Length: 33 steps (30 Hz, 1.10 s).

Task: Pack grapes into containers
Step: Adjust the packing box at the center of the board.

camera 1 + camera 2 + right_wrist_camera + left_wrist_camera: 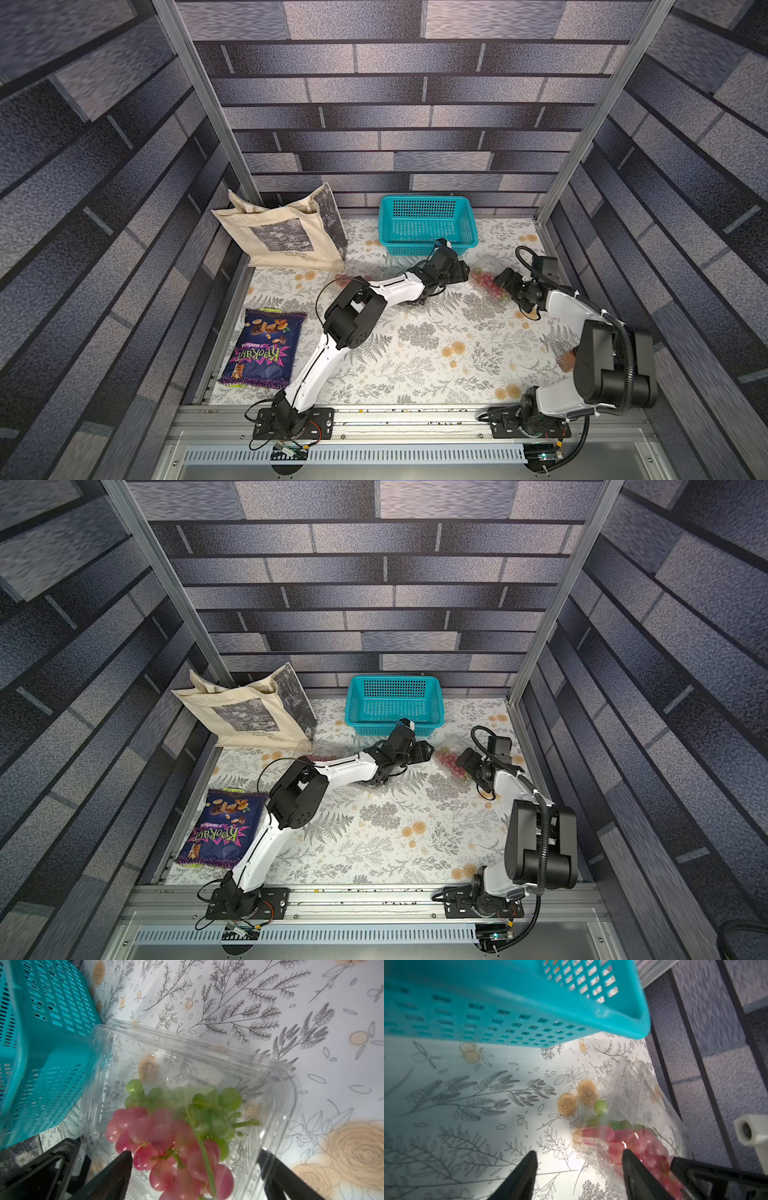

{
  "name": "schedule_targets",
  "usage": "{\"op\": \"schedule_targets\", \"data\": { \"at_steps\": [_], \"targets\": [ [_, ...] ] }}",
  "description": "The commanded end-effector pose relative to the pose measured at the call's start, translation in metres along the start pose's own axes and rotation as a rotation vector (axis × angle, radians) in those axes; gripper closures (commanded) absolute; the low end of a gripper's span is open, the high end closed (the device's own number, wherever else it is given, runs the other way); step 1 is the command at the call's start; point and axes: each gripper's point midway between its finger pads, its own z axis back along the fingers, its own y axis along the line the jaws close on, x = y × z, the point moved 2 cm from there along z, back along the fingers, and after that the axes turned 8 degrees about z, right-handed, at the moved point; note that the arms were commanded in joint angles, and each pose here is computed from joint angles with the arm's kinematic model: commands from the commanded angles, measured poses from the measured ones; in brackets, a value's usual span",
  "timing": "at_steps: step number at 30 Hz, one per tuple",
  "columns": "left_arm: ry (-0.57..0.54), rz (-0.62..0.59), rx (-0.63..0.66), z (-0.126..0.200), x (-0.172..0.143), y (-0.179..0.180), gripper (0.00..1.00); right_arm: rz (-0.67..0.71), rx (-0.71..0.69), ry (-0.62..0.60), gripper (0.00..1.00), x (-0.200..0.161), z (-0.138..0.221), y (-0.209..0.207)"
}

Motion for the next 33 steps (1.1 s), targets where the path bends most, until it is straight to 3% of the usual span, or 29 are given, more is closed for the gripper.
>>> {"op": "schedule_targets", "data": {
  "at_steps": [1,10,19,27,33],
  "targets": [
    [-0.072,-0.077,-0.063,0.043,0.038,-0.046,0.00,0.018,-0.018,-0.008,0.01,0.003,0.017,0.005],
    [-0.087,-0.145,-0.145,0.082,0.055,-0.085,0.00,-0.056,0.050,-0.003,0.00,-0.002,0.029,0.013],
    [-0.115,-0.171,-0.112,0.131,0.063,-0.067,0.00,-0.061,-0.006,0.027,0.00,0.013,0.008,0.006],
    [-0.066,-0.141,-0.105,0.137,0.046,-0.050,0.00,-0.048,0.005,0.026,0.02,0.038,-0.011,0.015],
    [-0.021,-0.141,-0.110,0.132,0.030,-0.050,0.00,-0.008,-0.007,-0.014,0.03,0.085,-0.018,0.025]
  ]
}}
